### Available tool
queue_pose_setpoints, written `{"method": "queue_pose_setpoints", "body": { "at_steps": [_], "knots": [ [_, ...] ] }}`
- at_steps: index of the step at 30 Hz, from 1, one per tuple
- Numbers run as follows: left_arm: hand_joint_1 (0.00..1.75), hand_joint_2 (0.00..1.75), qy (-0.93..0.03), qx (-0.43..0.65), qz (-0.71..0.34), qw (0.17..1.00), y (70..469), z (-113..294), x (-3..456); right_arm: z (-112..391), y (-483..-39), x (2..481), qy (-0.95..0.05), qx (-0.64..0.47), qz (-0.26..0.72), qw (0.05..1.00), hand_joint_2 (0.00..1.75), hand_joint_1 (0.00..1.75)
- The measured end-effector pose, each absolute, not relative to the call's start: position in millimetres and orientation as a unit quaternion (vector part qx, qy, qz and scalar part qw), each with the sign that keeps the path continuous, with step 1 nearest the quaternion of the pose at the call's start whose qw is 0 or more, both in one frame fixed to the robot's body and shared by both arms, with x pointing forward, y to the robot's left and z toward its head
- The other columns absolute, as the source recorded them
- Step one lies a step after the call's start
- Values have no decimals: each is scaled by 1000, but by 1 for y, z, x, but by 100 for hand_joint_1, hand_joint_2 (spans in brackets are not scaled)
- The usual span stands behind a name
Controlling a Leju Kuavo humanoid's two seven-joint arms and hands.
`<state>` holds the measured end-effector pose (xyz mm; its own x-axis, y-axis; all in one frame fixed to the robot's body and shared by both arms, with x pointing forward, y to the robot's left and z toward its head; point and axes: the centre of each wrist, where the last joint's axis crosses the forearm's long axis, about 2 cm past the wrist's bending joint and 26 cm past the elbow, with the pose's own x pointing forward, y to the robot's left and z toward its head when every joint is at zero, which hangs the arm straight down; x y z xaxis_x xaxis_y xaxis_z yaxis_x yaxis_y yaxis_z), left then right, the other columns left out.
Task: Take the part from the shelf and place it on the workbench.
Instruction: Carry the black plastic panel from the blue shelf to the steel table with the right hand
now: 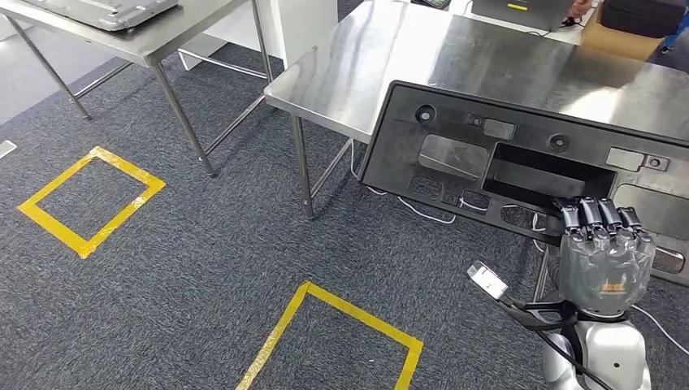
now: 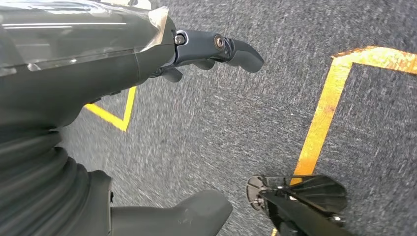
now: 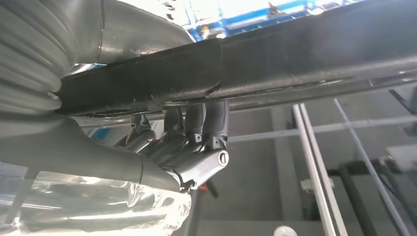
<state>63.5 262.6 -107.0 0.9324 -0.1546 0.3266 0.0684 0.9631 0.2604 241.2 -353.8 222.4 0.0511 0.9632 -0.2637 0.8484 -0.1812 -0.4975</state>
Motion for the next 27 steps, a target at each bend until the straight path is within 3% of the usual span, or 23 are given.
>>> {"method": "queue_pose_setpoints", "body": {
  "at_steps": [12, 27],
  "knots": [
    [0, 175, -159, 135, -109, 972, 271, -107, 68, 215, -359, 227, -622, -721, 282, 119, 175, 175],
    [0, 175, -173, 114, -101, 973, 270, -107, 67, 211, -369, 212, -608, -730, 283, 131, 175, 175]
  ]
}}
